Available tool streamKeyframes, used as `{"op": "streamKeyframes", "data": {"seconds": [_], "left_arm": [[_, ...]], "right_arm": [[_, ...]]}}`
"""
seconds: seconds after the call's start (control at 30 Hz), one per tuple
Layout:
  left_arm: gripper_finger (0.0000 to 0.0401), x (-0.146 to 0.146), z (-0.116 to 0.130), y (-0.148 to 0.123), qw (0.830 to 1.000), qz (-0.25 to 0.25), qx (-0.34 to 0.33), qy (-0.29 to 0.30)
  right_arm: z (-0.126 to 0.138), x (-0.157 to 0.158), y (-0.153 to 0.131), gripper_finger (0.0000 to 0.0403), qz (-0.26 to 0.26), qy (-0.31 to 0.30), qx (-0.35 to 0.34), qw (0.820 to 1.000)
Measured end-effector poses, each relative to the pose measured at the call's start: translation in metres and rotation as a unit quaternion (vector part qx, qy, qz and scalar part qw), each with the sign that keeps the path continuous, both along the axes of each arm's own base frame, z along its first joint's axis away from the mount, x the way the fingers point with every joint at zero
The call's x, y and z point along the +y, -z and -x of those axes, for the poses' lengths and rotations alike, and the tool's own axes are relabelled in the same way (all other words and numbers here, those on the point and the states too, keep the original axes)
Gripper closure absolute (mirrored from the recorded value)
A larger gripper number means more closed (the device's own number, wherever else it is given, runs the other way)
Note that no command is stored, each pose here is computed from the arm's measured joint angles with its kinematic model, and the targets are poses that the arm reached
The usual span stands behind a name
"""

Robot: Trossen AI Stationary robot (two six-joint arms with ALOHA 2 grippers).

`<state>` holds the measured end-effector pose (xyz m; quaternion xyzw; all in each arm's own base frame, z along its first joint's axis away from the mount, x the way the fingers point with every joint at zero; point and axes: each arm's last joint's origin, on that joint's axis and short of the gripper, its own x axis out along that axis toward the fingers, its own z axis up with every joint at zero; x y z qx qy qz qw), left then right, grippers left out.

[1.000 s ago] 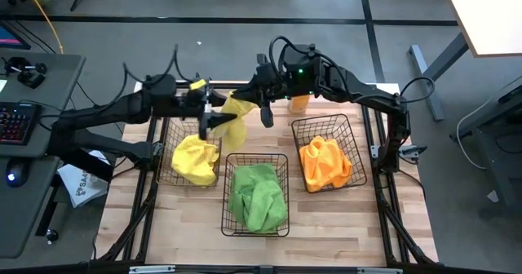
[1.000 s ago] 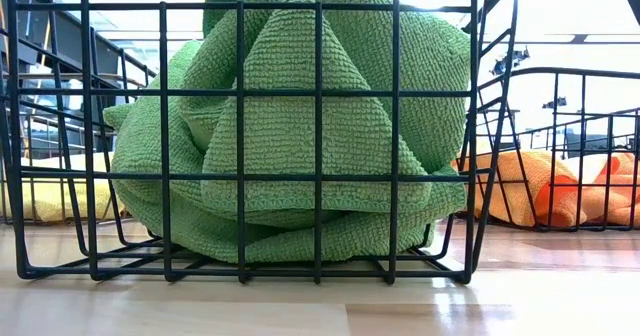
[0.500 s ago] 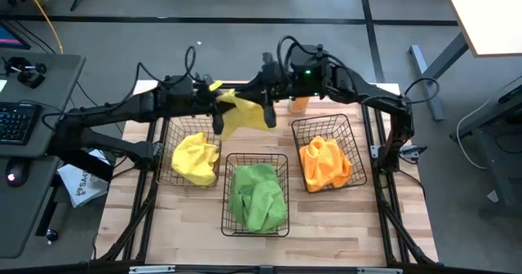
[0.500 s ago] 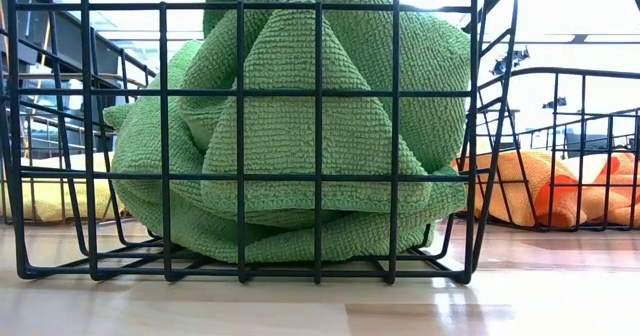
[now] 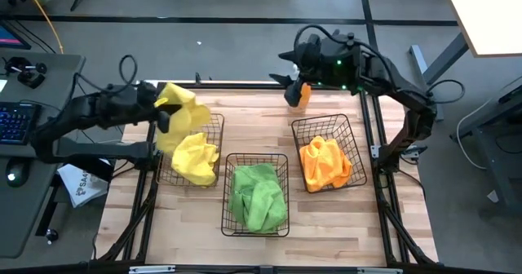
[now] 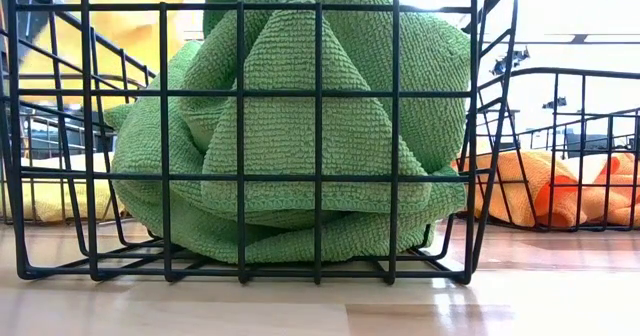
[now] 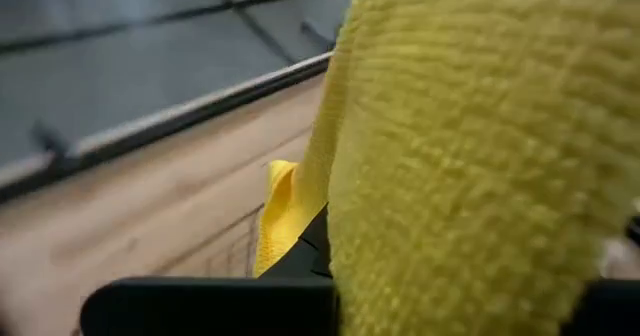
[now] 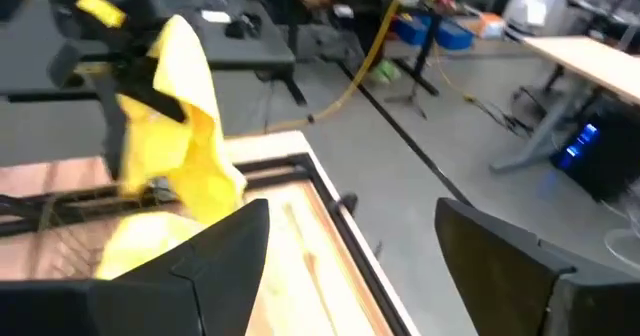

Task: Sort microfiber towel by color & place in baskets
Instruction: Put the yellow towel into the left wire basket

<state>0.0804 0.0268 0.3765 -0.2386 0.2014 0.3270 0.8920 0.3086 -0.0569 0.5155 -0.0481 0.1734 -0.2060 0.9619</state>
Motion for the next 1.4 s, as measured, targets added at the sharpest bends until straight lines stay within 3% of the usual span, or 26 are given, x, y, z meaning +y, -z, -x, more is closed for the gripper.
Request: {"op": "streamKeyframes", "data": {"seconds": [0.17, 0.43, 0.67, 0.8, 0.97, 1.2, 1.4], "left_arm": [[0.04, -0.005, 0.002, 0.038, 0.996, 0.079, -0.01, -0.03], [0.0401, -0.015, -0.026, 0.105, 0.983, 0.185, 0.008, -0.006], [0.0401, -0.021, -0.043, 0.159, 0.962, 0.263, 0.044, -0.062], [0.0401, -0.02, -0.052, 0.18, 0.953, 0.27, 0.054, -0.122], [0.0401, -0.018, -0.062, 0.196, 0.949, 0.243, 0.09, -0.177], [0.0394, -0.021, -0.075, 0.22, 0.933, 0.259, 0.195, -0.156], [0.0357, -0.023, -0.079, 0.227, 0.921, 0.281, 0.236, -0.133]], "right_arm": [[0.003, -0.009, 0.005, 0.0123, -0.007, 0.021, 0.022, 1.0], [0.005, -0.018, 0.012, 0.0126, -0.02, 0.039, 0.051, 0.998], [0.009, -0.019, 0.018, 0.0126, -0.03, 0.045, 0.085, 0.995], [0.01, -0.019, 0.019, 0.0126, -0.031, 0.045, 0.093, 0.994], [0.01, -0.019, 0.02, 0.0126, -0.033, 0.045, 0.099, 0.994], [0.012, -0.019, 0.023, 0.0126, -0.033, 0.044, 0.116, 0.992], [0.013, -0.019, 0.024, 0.0126, -0.033, 0.043, 0.125, 0.991]]}}
